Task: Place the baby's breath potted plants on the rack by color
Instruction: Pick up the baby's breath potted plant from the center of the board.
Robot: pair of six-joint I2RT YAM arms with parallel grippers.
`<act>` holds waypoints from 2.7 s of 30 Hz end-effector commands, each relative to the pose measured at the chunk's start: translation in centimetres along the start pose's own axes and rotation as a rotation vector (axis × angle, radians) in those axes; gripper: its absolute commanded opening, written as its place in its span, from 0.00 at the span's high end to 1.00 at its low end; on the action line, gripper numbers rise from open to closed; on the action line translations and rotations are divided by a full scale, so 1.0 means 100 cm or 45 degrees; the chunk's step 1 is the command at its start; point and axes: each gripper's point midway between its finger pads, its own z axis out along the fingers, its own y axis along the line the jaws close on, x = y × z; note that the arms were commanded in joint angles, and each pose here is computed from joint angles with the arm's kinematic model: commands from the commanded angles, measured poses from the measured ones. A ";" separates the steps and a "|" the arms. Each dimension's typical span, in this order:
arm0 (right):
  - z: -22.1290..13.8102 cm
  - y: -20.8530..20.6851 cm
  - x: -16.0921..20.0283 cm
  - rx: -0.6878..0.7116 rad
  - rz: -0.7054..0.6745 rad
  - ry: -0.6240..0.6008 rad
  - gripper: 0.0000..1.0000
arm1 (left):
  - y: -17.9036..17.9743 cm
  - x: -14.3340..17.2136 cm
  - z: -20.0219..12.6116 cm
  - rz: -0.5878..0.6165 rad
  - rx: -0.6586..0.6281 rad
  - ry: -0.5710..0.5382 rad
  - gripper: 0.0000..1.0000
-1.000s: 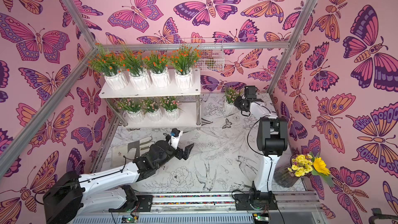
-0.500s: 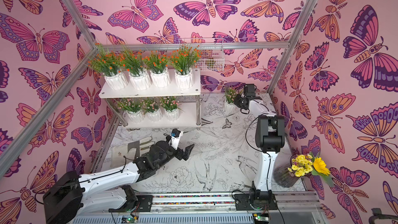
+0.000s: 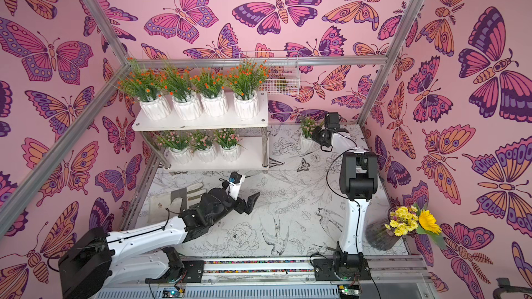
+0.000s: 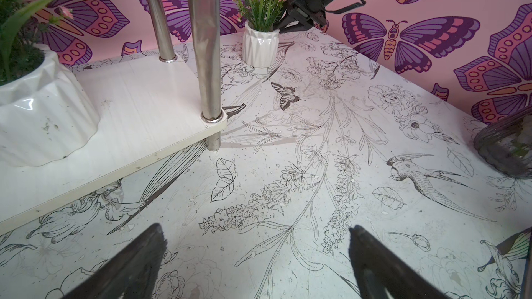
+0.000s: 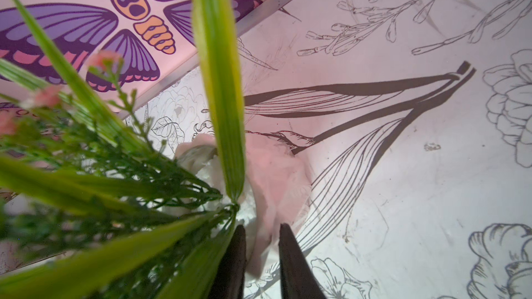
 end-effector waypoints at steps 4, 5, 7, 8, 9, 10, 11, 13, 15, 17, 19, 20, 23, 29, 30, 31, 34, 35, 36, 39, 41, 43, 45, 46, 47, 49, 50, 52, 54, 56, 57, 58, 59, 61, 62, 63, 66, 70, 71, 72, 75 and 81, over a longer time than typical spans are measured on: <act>0.016 -0.014 0.008 0.046 0.011 0.055 0.77 | -0.001 0.006 0.001 0.003 -0.002 0.019 0.00; 0.017 -0.013 0.008 0.045 0.009 0.059 0.78 | 0.000 0.006 0.001 0.003 -0.003 0.018 0.00; 0.019 -0.013 0.009 0.044 0.009 0.067 0.80 | -0.001 0.005 0.001 0.005 -0.002 0.015 0.00; 0.019 -0.013 0.009 0.043 0.006 0.067 0.82 | 0.000 0.005 0.001 0.004 -0.003 0.014 0.00; 0.020 -0.014 0.010 0.043 0.006 0.072 0.83 | -0.001 0.005 0.001 0.004 -0.002 0.013 0.00; 0.020 -0.014 0.011 0.046 0.005 0.074 0.85 | -0.001 0.005 0.001 0.005 -0.002 0.013 0.00; 0.020 -0.014 0.011 0.043 0.001 0.077 0.87 | -0.001 0.005 0.001 0.006 -0.003 0.013 0.00; 0.020 -0.014 0.012 0.042 -0.011 0.088 0.91 | -0.001 0.004 0.001 0.009 -0.003 0.013 0.00; 0.019 -0.014 0.014 0.047 -0.020 0.098 0.96 | -0.001 0.004 0.001 0.012 -0.003 0.013 0.00; 0.017 -0.015 0.016 0.051 -0.028 0.107 1.00 | -0.001 0.004 0.001 0.013 -0.003 0.011 0.00; 0.015 -0.013 0.018 0.036 -0.035 0.116 1.00 | -0.001 0.004 0.001 0.014 -0.002 0.011 0.00; 0.012 -0.011 0.019 0.024 -0.040 0.120 1.00 | -0.001 0.003 0.000 0.013 -0.001 0.008 0.00; 0.004 -0.008 0.020 0.007 -0.050 0.126 1.00 | -0.001 0.002 0.000 0.015 -0.001 0.003 0.00; -0.014 0.003 0.031 -0.060 -0.070 0.174 1.00 | -0.001 0.000 0.000 0.016 0.000 -0.002 0.00; -0.017 0.004 0.033 -0.070 -0.071 0.183 1.00 | -0.001 0.000 0.000 0.018 0.002 -0.002 0.00; -0.021 0.006 0.036 -0.083 -0.073 0.190 1.00 | -0.002 0.000 0.000 0.020 0.004 0.000 0.00; -0.030 0.007 0.047 -0.112 -0.071 0.219 1.00 | -0.002 -0.001 -0.001 0.020 0.007 -0.005 0.00; -0.034 0.008 0.051 -0.123 -0.071 0.228 1.00 | -0.002 -0.001 -0.001 0.018 0.008 -0.006 0.00; -0.039 0.008 0.056 -0.128 -0.076 0.234 1.00 | -0.003 -0.001 -0.001 0.020 0.010 -0.003 0.00; -0.054 0.008 0.068 -0.130 -0.104 0.243 1.00 | -0.002 0.000 -0.001 0.018 0.009 -0.002 0.00; -0.064 0.010 0.078 -0.131 -0.131 0.258 1.00 | -0.003 0.000 -0.001 0.021 0.014 -0.002 0.00; -0.075 0.011 0.087 -0.126 -0.157 0.268 1.00 | -0.003 0.000 -0.001 0.021 0.015 -0.003 0.00; -0.084 0.009 0.099 -0.122 -0.174 0.276 1.00 | -0.003 0.000 -0.001 0.023 0.015 -0.001 0.00; -0.088 0.010 0.104 -0.125 -0.177 0.280 1.00 | -0.003 0.001 -0.001 0.026 0.018 -0.001 0.00; -0.092 0.010 0.109 -0.137 -0.176 0.285 1.00 | -0.003 0.002 -0.001 0.027 0.019 0.004 0.00; -0.101 0.013 0.119 -0.159 -0.189 0.287 1.00 | -0.005 0.003 0.000 0.032 0.025 0.010 0.00; -0.105 0.014 0.124 -0.157 -0.201 0.286 1.00 | -0.004 0.005 0.000 0.034 0.024 0.015 0.00; -0.115 0.017 0.134 -0.157 -0.229 0.290 1.00 | -0.004 0.007 0.002 0.035 0.024 0.024 0.00; -0.123 0.021 0.145 -0.166 -0.254 0.295 1.00 | -0.004 0.010 0.003 0.036 0.023 0.036 0.00; -0.132 0.026 0.158 -0.189 -0.274 0.302 1.00 | -0.006 0.014 0.006 0.044 0.037 0.048 0.00; -0.132 0.027 0.166 -0.190 -0.283 0.318 1.00 | -0.008 0.016 0.007 0.051 0.049 0.050 0.00; -0.143 0.034 0.169 -0.214 -0.305 0.298 1.00 | -0.010 0.018 0.008 0.057 0.065 0.054 0.00; -0.146 0.037 0.176 -0.223 -0.320 0.302 1.00 | -0.011 0.020 0.010 0.063 0.076 0.060 0.00; -0.153 0.044 0.189 -0.244 -0.345 0.315 1.00 | -0.014 0.023 0.012 0.068 0.094 0.068 0.00; -0.156 0.047 0.196 -0.255 -0.360 0.317 1.00 | -0.015 0.024 0.013 0.070 0.101 0.066 0.00; -0.159 0.049 0.202 -0.260 -0.371 0.321 1.00 | -0.016 0.022 0.013 0.069 0.110 0.056 0.00; -0.167 0.059 0.222 -0.294 -0.409 0.337 1.00 | -0.021 0.033 0.020 0.078 0.147 0.086 0.00; -0.173 0.071 0.246 -0.334 -0.452 0.359 1.00 | -0.029 0.039 0.026 0.082 0.207 0.083 0.00; -0.174 0.074 0.251 -0.345 -0.460 0.363 1.00 | -0.032 0.040 0.028 0.084 0.227 0.080 0.00; -0.174 0.076 0.254 -0.353 -0.465 0.367 1.00 | -0.034 0.042 0.029 0.085 0.244 0.079 0.00; -0.173 0.082 0.263 -0.376 -0.485 0.378 1.00 | -0.039 0.046 0.034 0.087 0.280 0.074 0.00; -0.168 0.092 0.279 -0.427 -0.504 0.407 1.00 | -0.047 0.051 0.042 0.086 0.326 0.031 0.00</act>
